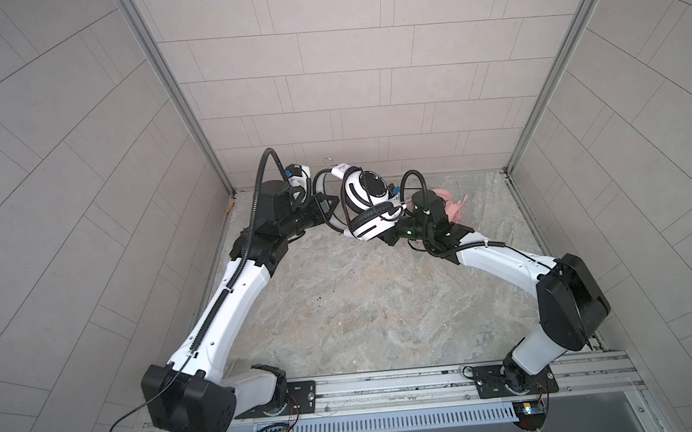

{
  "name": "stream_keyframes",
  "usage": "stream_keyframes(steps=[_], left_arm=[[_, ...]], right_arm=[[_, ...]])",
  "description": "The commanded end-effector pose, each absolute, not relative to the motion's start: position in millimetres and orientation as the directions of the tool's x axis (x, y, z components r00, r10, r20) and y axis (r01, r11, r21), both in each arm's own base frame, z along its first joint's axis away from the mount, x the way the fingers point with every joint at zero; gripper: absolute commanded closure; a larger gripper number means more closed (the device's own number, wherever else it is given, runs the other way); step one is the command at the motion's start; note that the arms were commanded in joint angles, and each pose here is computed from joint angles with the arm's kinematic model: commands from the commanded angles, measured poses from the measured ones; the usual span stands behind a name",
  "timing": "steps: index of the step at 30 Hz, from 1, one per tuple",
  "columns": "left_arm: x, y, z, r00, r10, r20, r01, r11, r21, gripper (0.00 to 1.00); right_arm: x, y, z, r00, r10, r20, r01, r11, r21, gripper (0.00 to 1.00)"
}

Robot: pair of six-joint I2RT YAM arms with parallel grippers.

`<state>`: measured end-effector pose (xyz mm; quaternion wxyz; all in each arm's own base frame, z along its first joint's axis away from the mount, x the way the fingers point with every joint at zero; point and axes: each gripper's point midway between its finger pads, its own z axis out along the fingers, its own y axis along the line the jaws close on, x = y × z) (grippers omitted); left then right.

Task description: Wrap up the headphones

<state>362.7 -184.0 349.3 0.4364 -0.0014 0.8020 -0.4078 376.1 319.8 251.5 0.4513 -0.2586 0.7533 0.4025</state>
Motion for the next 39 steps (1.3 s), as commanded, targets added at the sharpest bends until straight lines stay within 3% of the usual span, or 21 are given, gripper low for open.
stream_keyframes(steps=[1, 7, 14, 18, 26, 30, 34, 39], left_arm=[[360, -176, 384, -0.537, -0.406, -0.739, 0.386, 0.661, -0.644, 1.00], [383, -138, 358, -0.469, -0.534, -0.704, 0.143, 0.740, -0.657, 1.00], [405, -102, 309, -0.388, -0.672, -0.631, -0.143, 0.720, -0.679, 1.00], [413, -100, 288, -0.395, -0.669, -0.630, -0.192, 0.730, -0.655, 1.00], [429, -120, 247, -0.472, -0.647, -0.598, -0.163, 0.731, -0.662, 1.00], [428, -119, 239, -0.470, -0.649, -0.598, -0.171, 0.732, -0.660, 1.00], [428, -123, 230, -0.479, -0.673, -0.564, -0.174, 0.702, -0.691, 1.00], [424, -127, 223, -0.497, -0.687, -0.531, -0.177, 0.679, -0.713, 1.00]], right_arm=[[368, 320, 260, -0.439, -0.021, -0.898, -0.770, 0.524, 0.364, 0.86], [347, 312, 260, -0.472, 0.038, -0.881, -0.738, 0.530, 0.418, 0.90], [310, 337, 271, -0.527, 0.091, -0.845, -0.723, 0.474, 0.502, 0.90], [297, 352, 289, -0.559, 0.133, -0.818, -0.726, 0.398, 0.561, 0.90], [291, 372, 349, -0.658, 0.300, -0.691, -0.704, 0.082, 0.706, 0.90], [300, 369, 370, -0.672, 0.387, -0.631, -0.687, -0.008, 0.727, 0.91], [313, 360, 380, -0.644, 0.485, -0.591, -0.686, -0.025, 0.727, 0.92], [330, 342, 383, -0.549, 0.595, -0.587, -0.699, 0.058, 0.713, 0.93]])
